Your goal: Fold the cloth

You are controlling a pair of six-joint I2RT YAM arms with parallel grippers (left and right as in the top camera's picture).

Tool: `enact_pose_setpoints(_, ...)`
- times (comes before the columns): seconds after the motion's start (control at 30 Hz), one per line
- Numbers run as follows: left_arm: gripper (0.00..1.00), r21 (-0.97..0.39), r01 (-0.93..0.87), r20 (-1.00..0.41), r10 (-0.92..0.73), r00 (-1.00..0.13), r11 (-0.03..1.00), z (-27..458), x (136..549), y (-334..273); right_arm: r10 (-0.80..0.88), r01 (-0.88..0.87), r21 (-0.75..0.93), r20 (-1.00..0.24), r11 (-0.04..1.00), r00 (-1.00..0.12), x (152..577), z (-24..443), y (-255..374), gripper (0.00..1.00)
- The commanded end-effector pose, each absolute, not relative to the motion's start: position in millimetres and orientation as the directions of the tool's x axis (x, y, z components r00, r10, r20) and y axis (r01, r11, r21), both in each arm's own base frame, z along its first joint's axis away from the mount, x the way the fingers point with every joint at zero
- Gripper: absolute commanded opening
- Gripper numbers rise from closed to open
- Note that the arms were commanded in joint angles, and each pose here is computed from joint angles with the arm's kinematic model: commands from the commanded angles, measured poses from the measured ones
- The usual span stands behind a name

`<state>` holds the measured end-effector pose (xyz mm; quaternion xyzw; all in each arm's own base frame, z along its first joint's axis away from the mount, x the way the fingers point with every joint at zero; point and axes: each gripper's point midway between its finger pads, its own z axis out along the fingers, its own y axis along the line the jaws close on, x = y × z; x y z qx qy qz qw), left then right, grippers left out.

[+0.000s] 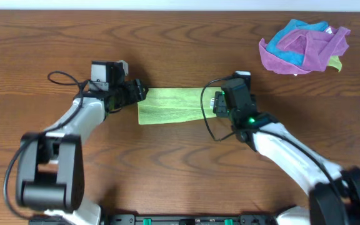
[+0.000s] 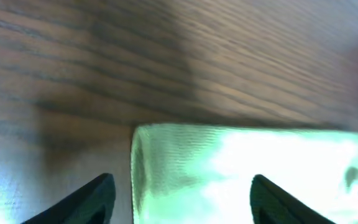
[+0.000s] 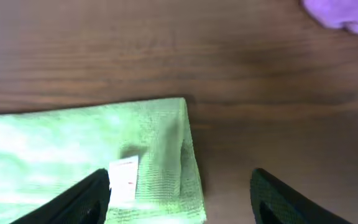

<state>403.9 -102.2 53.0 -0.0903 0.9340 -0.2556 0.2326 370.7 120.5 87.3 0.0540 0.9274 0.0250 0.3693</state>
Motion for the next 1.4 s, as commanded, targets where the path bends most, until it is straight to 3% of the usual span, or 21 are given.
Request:
enact_pose_setpoints(0.0,0.49,-0.526,0.000,-0.437,-0.270,-0.858,0.851,87.0,401.1,-102.2,0.221,0.136,0.177,-0.676,0.975,-0.703,360.3,108.7,118.4,0.73)
enact_pose_setpoints(0.1,0.11,-0.543,0.008,-0.437,-0.275,-0.856,0.839,101.6,394.3,-105.3,0.282,0.171,0.232,-0.624,0.957,-0.729,341.2,114.7,117.5,0.72)
enact_pose_setpoints(0.13,0.06,-0.552,-0.002,-0.432,-0.288,-0.855,0.834,103.2,394.3,-106.2,0.308,0.192,0.251,-0.601,0.949,-0.737,335.4,114.5,117.2,0.73)
enact_pose_setpoints(0.37,0.06,-0.526,0.001,-0.450,-0.277,-0.849,0.850,83.2,406.5,-136.2,0.430,0.319,0.306,-0.428,0.897,-0.795,303.4,82.8,119.2,0.77)
enact_pose_setpoints(0.87,0.06,-0.449,-0.089,-0.334,-0.259,-0.906,0.889,4.9,398.3,-141.5,0.517,0.377,0.378,-0.409,0.846,-0.752,315.0,39.0,118.7,0.77)
enact_pose_setpoints(1.37,0.06,-0.383,-0.122,-0.298,-0.248,-0.922,0.916,-10.6,387.4,-130.4,0.553,0.388,0.422,-0.402,0.819,-0.730,338.9,9.9,131.3,0.76)
